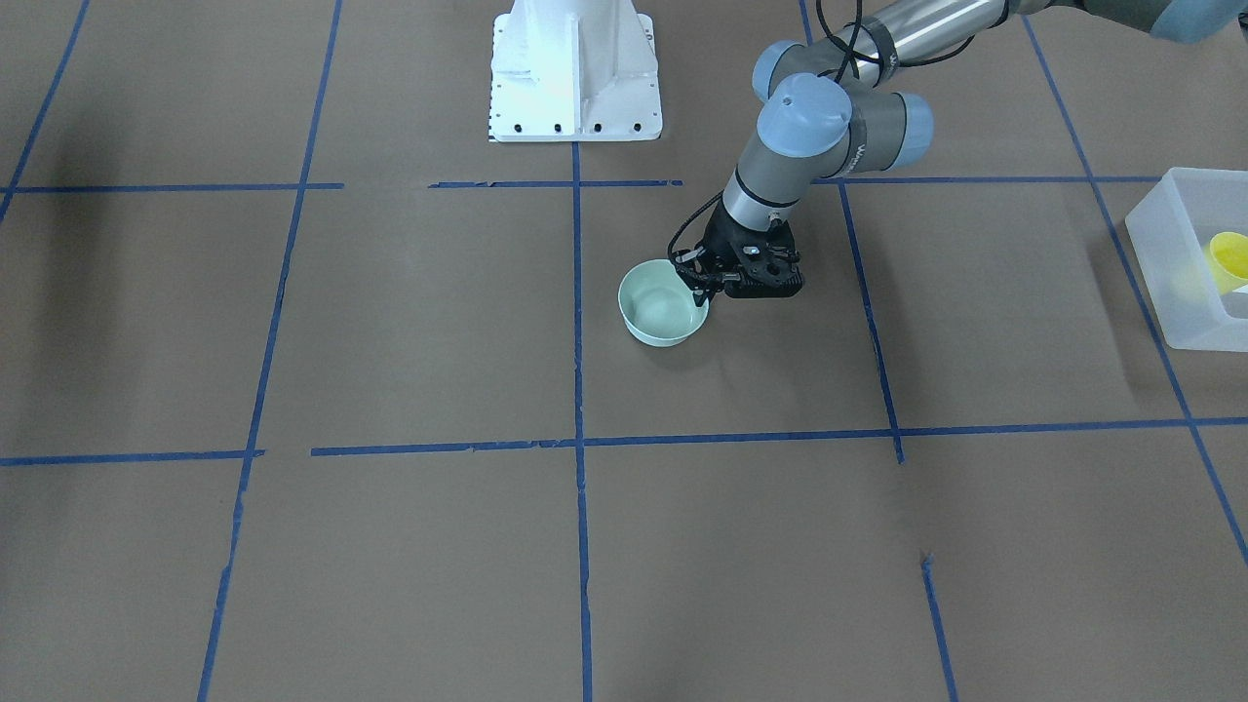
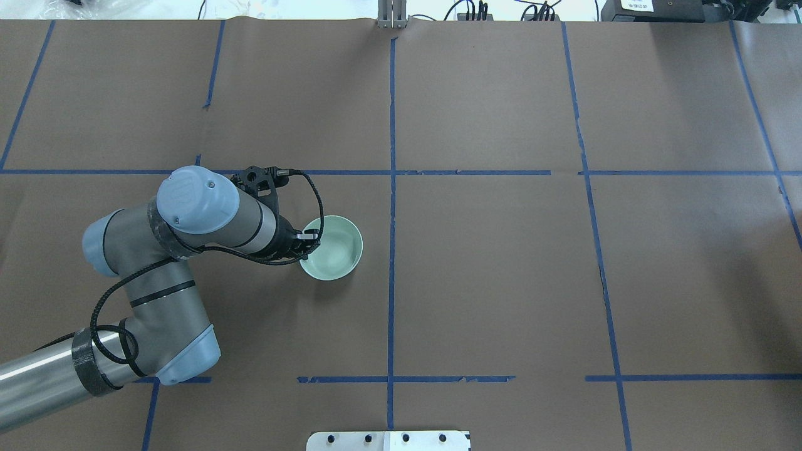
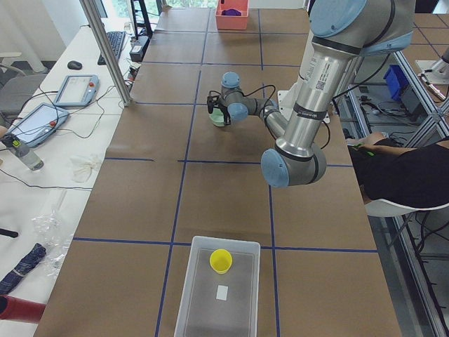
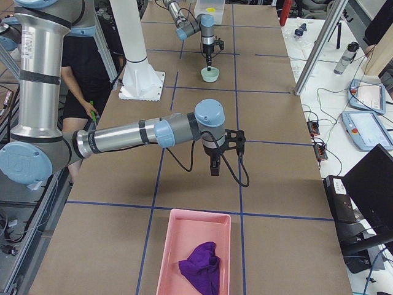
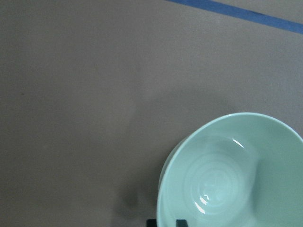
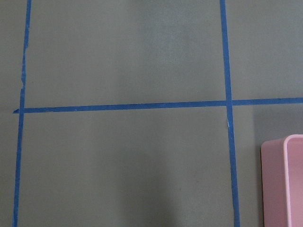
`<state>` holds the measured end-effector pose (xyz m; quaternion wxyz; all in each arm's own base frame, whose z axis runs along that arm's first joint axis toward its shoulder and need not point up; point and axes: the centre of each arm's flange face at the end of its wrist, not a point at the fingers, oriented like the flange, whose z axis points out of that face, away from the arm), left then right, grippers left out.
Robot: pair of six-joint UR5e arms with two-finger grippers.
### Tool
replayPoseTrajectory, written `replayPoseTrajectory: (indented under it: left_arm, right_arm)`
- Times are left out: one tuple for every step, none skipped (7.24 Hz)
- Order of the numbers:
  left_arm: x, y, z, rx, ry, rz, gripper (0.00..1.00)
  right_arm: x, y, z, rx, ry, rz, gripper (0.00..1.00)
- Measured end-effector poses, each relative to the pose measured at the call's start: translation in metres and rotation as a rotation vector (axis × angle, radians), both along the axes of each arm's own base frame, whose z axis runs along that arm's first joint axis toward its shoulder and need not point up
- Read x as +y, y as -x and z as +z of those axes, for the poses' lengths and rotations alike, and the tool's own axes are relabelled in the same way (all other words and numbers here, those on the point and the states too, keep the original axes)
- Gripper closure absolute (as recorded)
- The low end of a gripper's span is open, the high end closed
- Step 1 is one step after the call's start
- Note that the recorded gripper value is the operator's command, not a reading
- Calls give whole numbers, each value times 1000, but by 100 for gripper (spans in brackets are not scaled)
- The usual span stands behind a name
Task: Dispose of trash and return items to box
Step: 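Grip the rim of the pale green bowl with the left gripper, then carry the pale green bowl with the left gripper toward the clear bin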
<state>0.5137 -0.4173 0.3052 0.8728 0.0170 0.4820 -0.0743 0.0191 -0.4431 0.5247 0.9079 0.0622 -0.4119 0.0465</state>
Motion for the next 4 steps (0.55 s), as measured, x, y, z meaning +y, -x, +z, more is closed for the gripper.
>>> replayPoseTrajectory:
  left_arm:
    - [2,7,-12,22,-10,0,100]
    - [5,27,-34,47,-15,0,100]
    - [5,54,-55,50,-3,-3,100]
    - [0,84,-72,39,11,-23,100]
  right_arm:
    - [0,5,-1,2,-2,-7,0]
    - [-1,8,-2,4,-4,-12,0]
    - [-1,10,-2,5,-6,-16,0]
    - [-1,13,-4,5,-10,-21,0]
